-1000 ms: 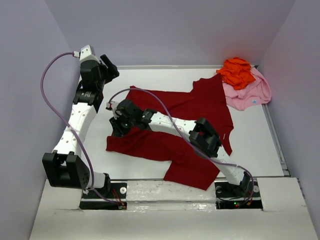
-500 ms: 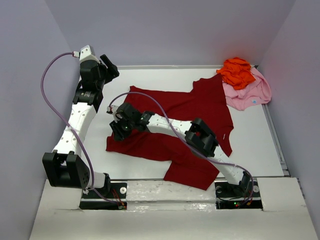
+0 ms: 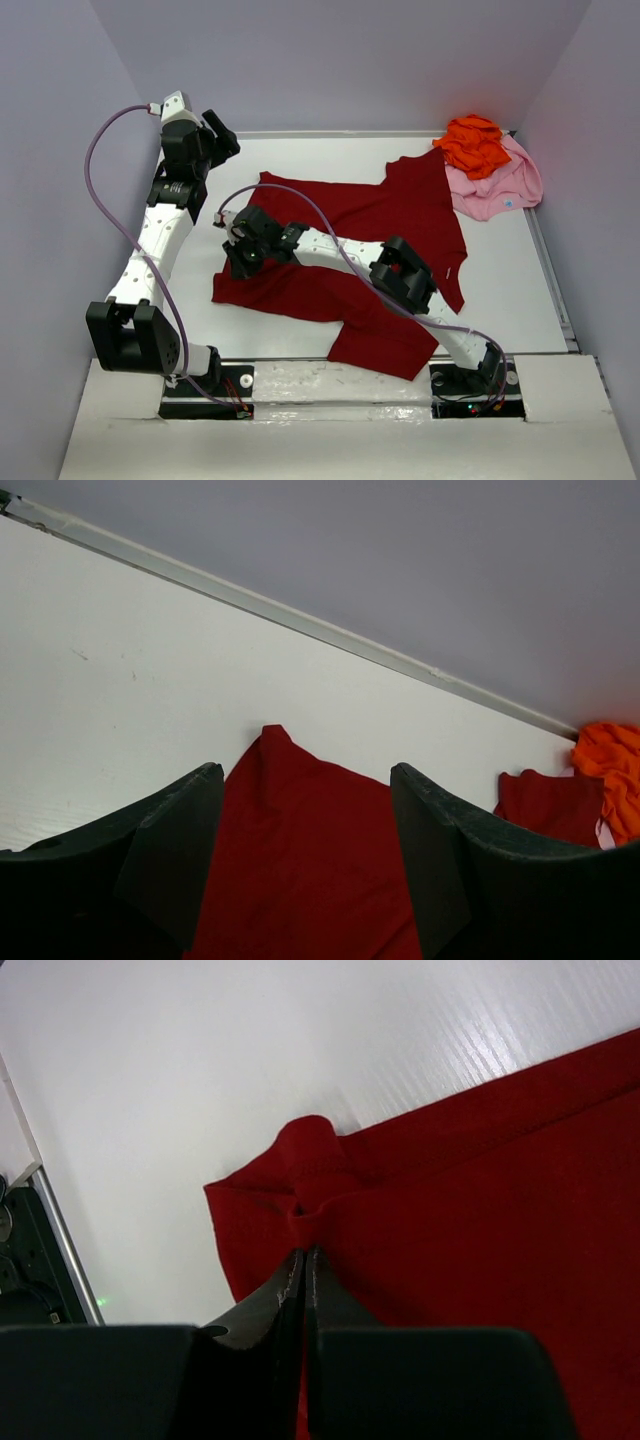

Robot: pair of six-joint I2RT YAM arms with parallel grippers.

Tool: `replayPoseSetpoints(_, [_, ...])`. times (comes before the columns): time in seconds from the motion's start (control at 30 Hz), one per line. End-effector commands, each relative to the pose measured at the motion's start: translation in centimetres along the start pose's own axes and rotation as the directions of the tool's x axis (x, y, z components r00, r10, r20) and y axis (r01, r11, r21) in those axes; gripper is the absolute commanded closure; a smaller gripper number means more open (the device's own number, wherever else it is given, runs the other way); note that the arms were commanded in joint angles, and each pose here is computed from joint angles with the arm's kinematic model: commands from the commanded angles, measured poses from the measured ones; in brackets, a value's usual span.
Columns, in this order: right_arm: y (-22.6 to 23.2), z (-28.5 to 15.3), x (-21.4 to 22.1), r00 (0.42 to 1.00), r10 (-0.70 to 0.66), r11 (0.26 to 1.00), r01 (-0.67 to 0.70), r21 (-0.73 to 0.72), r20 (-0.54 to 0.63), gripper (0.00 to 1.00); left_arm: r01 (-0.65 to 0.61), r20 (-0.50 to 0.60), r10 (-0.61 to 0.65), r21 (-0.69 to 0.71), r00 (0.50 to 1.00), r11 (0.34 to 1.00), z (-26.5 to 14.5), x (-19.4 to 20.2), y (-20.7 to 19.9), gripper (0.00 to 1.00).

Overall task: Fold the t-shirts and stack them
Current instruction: Flatten out the 1/3-folded T-shirt at the center of the board.

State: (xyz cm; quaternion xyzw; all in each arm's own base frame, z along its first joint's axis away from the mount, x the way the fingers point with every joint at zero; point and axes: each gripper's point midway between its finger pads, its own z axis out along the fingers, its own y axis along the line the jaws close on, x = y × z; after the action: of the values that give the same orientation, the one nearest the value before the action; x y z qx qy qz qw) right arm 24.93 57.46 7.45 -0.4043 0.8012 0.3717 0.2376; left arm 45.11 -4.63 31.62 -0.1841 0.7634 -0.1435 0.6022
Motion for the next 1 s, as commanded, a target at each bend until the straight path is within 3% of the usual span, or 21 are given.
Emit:
replayPoseSetpoints(0.0, [1.0, -0.1, -0.8, 0.999, -0.014, 1.000, 0.015, -0.018, 0.033, 1.00, 0.008, 0.045, -0.010, 0.039, 0.999, 0.999, -0.2, -1.5, -0.8, 0.23])
replayPoseSetpoints(0.53, [1.3, -1.7, -4.5, 0.989, -0.081, 0.997, 0.079, 0.028, 0.126, 1.00, 0.007, 0.096, -0.009, 0.021, 0.995, 1.000, -1.2, -3.4, -0.2, 0.23])
replayPoseSetpoints(0.7, [3.6, -5.0, -7.6, 0.975, -0.110, 0.994, 0.114, -0.007, 0.195, 1.00, 0.009, 0.149, 0.004, -0.089, 0.989, 0.996, -1.3, -5.1, 3.1, 0.23])
replayPoseSetpoints(0.97, [4.6, -9.8, -12.8, 0.933, -0.205, 0.978, 0.185, 0.095, 0.297, 1.00, 0.020, 0.119, -0.011, -0.071, 0.993, 0.997, -0.7, -4.2, 3.0, 0.23])
